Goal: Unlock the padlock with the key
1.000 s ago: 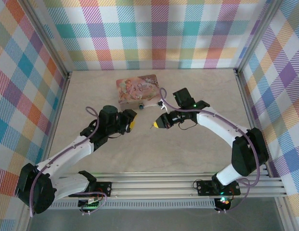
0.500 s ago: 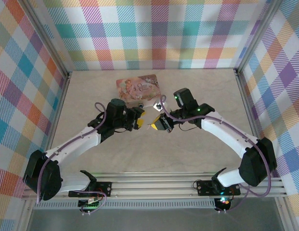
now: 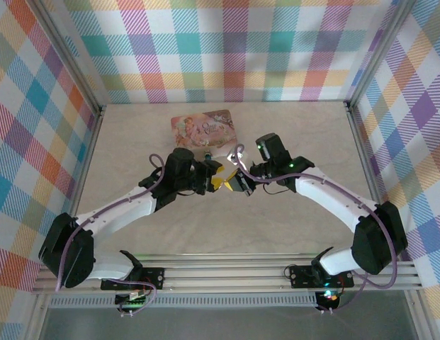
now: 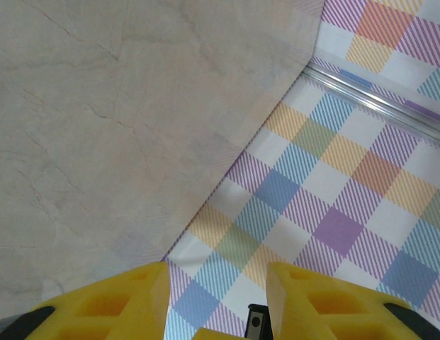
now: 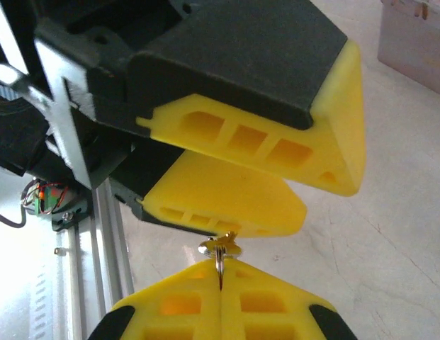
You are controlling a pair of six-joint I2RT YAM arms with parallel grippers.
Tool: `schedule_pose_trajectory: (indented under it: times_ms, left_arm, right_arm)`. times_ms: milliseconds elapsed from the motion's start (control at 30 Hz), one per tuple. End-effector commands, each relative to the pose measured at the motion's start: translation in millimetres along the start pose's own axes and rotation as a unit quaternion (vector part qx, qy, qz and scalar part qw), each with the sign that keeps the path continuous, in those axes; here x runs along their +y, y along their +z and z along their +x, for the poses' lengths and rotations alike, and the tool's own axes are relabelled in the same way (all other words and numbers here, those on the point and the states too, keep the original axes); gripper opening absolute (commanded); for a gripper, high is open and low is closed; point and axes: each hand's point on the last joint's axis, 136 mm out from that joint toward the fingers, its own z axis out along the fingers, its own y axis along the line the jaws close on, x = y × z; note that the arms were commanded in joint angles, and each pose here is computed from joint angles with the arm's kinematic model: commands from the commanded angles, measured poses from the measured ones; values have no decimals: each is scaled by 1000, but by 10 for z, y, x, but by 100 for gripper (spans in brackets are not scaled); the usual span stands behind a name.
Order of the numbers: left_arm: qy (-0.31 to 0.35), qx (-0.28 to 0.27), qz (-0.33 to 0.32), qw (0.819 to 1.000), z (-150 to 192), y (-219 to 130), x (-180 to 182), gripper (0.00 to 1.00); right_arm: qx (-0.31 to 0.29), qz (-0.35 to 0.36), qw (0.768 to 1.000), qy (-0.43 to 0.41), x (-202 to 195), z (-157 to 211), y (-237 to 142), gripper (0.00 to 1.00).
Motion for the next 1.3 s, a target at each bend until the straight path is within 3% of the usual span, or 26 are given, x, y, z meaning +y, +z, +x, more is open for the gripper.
schedule_pose_trajectory:
  times_ms: [0, 267, 700, 833, 1267]
  left_arm:
    - [-12, 17, 12, 1000, 74, 60, -24, 40]
    - [-20, 3, -16, 1000, 10, 37, 173, 51]
    - [-14, 22, 2, 1000, 57, 95, 98, 51]
    - [-13, 24, 8, 1000, 73, 83, 55, 47]
    - [-4, 16, 11, 1000, 64, 37, 42, 20]
  right_arm:
    - [-33, 6, 999, -20, 40, -154, -51, 0]
    - [-32, 23, 999, -20, -11, -95, -51, 0]
    - [-33, 12, 999, -12, 6, -54, -21, 0]
    - [-30, 11, 999, -8, 5, -33, -9, 0]
    - [-24, 26, 999, 23, -59, 9, 2, 0]
